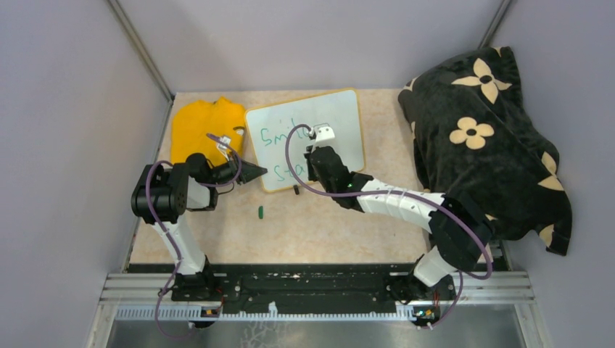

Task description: Write a sentence on the whiteboard

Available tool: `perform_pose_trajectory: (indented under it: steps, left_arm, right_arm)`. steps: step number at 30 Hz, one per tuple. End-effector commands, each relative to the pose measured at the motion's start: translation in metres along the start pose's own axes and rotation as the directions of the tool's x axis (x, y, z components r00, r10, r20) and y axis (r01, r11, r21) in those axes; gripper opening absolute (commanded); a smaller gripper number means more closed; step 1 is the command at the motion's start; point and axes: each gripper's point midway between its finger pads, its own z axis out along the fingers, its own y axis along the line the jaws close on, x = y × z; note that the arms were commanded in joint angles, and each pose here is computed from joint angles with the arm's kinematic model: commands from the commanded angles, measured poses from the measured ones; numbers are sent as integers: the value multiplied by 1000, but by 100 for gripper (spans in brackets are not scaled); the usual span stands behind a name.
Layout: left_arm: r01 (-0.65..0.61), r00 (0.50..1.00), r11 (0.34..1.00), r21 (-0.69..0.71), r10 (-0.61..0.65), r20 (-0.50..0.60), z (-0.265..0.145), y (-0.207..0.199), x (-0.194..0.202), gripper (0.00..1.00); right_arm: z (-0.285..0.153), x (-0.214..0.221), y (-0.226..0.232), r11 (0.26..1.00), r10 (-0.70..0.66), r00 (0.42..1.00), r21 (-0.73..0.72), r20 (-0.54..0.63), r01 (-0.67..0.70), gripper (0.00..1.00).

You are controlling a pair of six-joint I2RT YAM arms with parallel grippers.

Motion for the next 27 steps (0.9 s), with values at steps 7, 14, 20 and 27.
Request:
perform_pose_trajectory:
  steps: [7,14,20,27]
  left_arm:
    - [41,999,999,-36,-41,-8,1,12,7,0]
    - [42,999,998,-37,-43,-8,1,12,7,0]
    - [40,999,999,-37,-40,-8,1,12,7,0]
    - [40,999,999,-36,-40,-8,1,11,7,0]
  right_arm:
    - [5,7,-7,999,26,1000,23,5,-26,0]
    - [0,17,-13,999,37,999,33,-10,-36,0]
    - [-4,19,-15,999,44,999,32,-9,-44,0]
    - [-16,-17,-13,998,67,995,15,72,-68,0]
